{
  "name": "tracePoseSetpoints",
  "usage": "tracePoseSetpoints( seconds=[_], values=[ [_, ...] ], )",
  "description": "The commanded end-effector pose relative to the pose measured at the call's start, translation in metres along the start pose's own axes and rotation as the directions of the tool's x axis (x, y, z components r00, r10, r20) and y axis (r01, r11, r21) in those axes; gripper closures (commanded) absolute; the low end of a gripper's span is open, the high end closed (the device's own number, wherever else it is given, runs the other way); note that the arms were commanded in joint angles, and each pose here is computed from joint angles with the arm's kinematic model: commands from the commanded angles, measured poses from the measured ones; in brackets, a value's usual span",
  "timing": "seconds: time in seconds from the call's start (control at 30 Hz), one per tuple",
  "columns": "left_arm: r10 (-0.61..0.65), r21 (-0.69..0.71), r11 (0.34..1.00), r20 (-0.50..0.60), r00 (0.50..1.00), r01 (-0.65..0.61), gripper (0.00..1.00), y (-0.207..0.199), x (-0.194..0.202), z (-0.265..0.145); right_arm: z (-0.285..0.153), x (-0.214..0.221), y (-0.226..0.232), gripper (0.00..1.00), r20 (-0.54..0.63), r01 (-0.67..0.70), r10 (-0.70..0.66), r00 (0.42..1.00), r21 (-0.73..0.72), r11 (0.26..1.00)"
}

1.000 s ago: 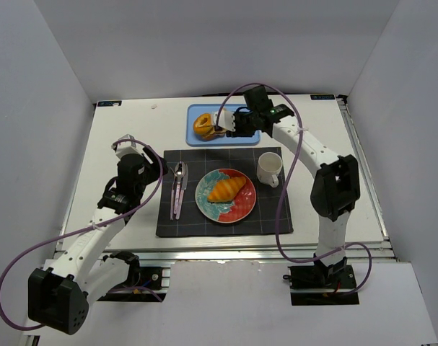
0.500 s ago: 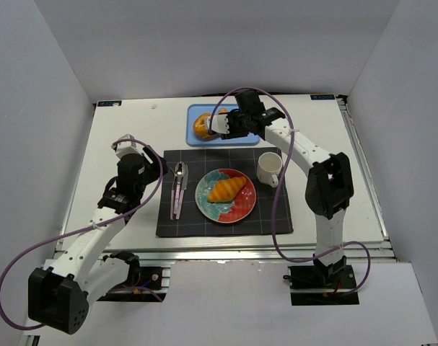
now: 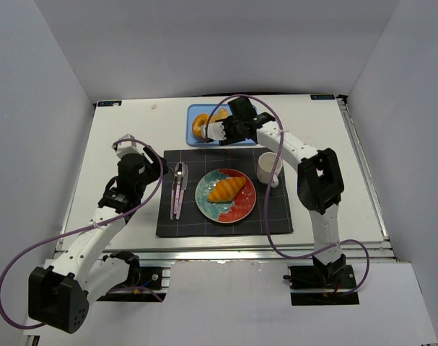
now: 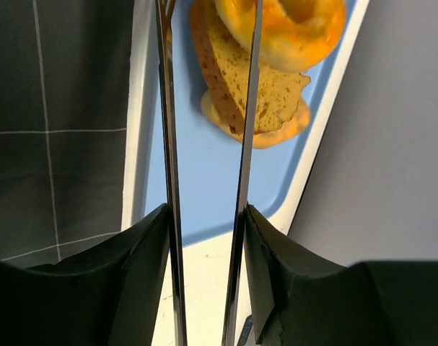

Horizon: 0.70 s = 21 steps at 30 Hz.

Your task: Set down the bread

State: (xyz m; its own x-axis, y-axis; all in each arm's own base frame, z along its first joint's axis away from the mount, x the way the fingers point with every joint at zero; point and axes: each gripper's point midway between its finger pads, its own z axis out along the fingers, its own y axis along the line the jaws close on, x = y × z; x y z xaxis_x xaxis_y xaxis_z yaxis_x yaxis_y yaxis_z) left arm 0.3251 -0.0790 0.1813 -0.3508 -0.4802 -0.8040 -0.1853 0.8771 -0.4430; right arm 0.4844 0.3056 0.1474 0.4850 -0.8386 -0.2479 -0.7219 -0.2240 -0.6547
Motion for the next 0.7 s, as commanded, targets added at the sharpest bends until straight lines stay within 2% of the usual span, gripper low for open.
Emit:
tracePoseSetpoints(
  seconds=[0.0, 0.33, 0.67],
  values=[
    [-0.004, 0.013, 1.0, 0.034, 0.999, 0.003, 0.21, -0.005, -0.01, -0.001, -0.008, -0.005, -0.032, 0.51, -0.021, 0.047, -0.045, 0.999, 0.091, 0.995],
    [-0.006, 0.009, 1.0, 0.035, 0.999, 0.006, 0.2, -0.003, -0.009, -0.002, -0.017, -0.011, -0.045, 0.51, -0.014, 0.059, -0.057, 0.998, 0.165, 0.985],
    [-0.008, 0.013, 1.0, 0.038, 0.999, 0.007, 0.2, -0.005, -0.01, 0.0, -0.011, 0.001, -0.045, 0.51, -0.075, 0.067, -0.055, 0.996, 0.163, 0.984]
  ],
)
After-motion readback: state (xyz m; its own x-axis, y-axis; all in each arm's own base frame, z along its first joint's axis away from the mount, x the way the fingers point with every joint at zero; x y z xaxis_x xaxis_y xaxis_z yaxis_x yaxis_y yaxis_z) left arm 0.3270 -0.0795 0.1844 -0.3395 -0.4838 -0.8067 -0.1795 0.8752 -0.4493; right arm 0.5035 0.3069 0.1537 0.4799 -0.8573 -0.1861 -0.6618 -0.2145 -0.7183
